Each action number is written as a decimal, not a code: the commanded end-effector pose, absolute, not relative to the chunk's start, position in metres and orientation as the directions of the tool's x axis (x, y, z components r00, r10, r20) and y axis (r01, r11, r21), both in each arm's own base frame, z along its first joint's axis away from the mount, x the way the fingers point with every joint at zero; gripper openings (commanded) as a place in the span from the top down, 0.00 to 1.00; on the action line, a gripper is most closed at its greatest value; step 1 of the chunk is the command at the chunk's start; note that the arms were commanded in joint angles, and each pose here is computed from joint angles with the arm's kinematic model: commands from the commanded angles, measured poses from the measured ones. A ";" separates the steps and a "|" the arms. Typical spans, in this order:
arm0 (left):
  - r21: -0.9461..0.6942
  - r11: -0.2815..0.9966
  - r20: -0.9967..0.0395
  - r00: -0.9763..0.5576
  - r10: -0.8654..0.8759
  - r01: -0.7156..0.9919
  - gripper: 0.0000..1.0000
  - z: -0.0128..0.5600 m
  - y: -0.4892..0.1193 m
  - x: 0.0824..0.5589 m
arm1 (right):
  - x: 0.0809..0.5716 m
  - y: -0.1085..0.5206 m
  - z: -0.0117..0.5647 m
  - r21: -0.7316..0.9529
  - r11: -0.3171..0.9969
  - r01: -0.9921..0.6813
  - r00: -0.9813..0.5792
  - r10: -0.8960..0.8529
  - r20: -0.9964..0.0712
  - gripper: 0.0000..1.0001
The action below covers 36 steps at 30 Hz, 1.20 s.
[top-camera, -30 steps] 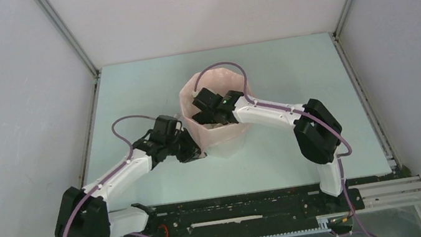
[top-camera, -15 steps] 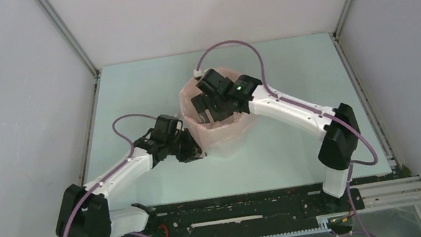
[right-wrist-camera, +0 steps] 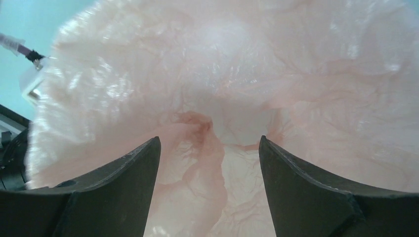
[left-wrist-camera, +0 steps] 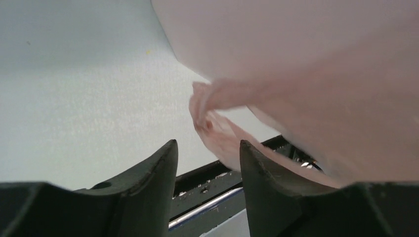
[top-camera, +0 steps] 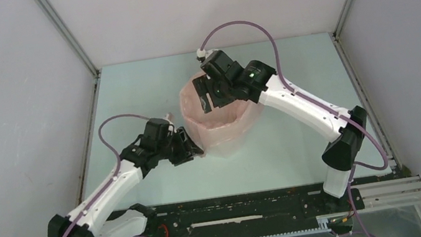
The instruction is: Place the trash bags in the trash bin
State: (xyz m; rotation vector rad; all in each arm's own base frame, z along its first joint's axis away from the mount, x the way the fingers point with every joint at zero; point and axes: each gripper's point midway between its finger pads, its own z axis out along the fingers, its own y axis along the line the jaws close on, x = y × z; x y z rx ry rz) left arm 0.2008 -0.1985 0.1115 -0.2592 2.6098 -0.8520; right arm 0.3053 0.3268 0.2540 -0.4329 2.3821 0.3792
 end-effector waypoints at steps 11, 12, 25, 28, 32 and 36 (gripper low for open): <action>-0.644 0.764 -0.475 -0.760 -0.443 -0.043 0.06 0.168 -0.139 0.153 | 0.238 0.250 0.418 0.302 0.820 -0.486 -0.534 -0.005 -0.846 0.13; -0.670 0.741 -0.457 -0.757 -0.468 -0.054 0.06 0.169 -0.142 0.158 | 0.232 0.240 0.418 0.309 0.823 -0.476 -0.535 0.007 -0.845 0.13; -0.773 0.625 -0.221 -0.876 -0.428 -0.110 0.14 0.129 -0.196 0.231 | 0.166 0.140 0.404 0.431 0.851 -0.300 -0.555 0.212 -0.805 0.13; -0.793 0.601 -0.178 -0.909 -0.377 -0.094 0.18 0.130 -0.221 0.253 | 0.159 0.131 0.402 0.440 0.852 -0.282 -0.553 0.230 -0.801 0.13; -0.806 0.588 -0.149 -0.940 -0.308 -0.065 0.19 0.134 -0.261 0.275 | 0.153 0.118 0.400 0.431 0.865 -0.257 -0.551 0.236 -0.801 0.13; -0.830 0.550 -0.091 -0.949 -0.302 -0.095 0.20 0.131 -0.292 0.296 | 0.150 0.107 0.394 0.410 0.884 -0.224 -0.549 0.233 -0.803 0.13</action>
